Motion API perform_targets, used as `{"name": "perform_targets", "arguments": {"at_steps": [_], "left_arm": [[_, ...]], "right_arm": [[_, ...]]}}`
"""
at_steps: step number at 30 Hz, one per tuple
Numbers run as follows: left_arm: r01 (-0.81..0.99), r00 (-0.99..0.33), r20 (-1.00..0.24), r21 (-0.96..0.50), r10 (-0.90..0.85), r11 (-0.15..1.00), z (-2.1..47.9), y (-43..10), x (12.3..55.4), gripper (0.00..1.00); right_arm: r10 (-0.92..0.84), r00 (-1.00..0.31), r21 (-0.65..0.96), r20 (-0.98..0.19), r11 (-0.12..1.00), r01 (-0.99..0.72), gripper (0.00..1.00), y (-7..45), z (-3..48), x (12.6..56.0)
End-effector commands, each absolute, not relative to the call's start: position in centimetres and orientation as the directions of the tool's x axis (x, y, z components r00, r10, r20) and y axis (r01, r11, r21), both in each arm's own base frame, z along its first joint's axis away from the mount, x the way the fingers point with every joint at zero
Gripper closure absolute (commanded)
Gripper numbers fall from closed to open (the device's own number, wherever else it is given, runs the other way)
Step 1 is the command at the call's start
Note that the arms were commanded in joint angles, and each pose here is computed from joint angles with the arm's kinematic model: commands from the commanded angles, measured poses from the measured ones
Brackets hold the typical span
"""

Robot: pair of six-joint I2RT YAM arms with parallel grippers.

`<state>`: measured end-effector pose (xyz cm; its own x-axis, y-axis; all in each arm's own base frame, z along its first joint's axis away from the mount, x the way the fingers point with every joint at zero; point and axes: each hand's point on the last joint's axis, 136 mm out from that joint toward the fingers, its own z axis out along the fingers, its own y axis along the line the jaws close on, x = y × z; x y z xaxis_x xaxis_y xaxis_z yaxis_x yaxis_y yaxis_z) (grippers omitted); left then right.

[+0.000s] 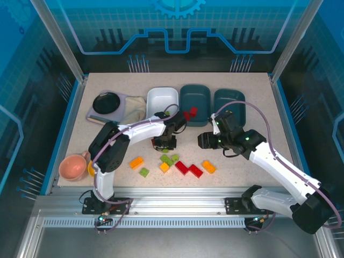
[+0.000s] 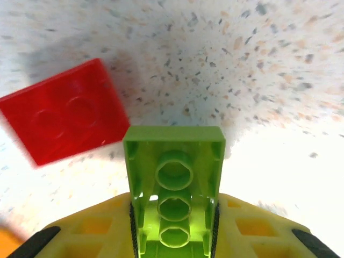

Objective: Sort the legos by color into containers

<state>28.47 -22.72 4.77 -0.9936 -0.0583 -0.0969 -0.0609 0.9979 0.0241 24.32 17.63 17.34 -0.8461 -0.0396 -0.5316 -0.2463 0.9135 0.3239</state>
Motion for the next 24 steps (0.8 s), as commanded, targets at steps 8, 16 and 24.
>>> {"name": "perform_targets", "arguments": {"at_steps": [8, 16, 24], "left_arm": [[-0.19, -0.95, -0.232, -0.094, -0.207, 0.977, 14.7, -18.9, 36.1, 0.67], [-0.206, -0.954, -0.22, -0.008, -0.202, 0.979, 11.6, -16.9, 42.9, 0.67], [-0.194, -0.958, -0.228, 0.076, -0.172, 0.978, 8.0, -16.1, 47.5, 0.66]], "right_arm": [[-0.008, -0.778, 0.472, -0.629, 0.79, -0.39, 0.33, 22.6, 22.1, 26.2], [0.019, -0.822, 0.52, -0.569, 0.783, -0.342, 0.26, 24.8, 21.6, 28.9], [0.023, -0.839, 0.536, -0.544, 0.779, -0.326, 0.25, 25.1, 21.0, 29.4]]}}
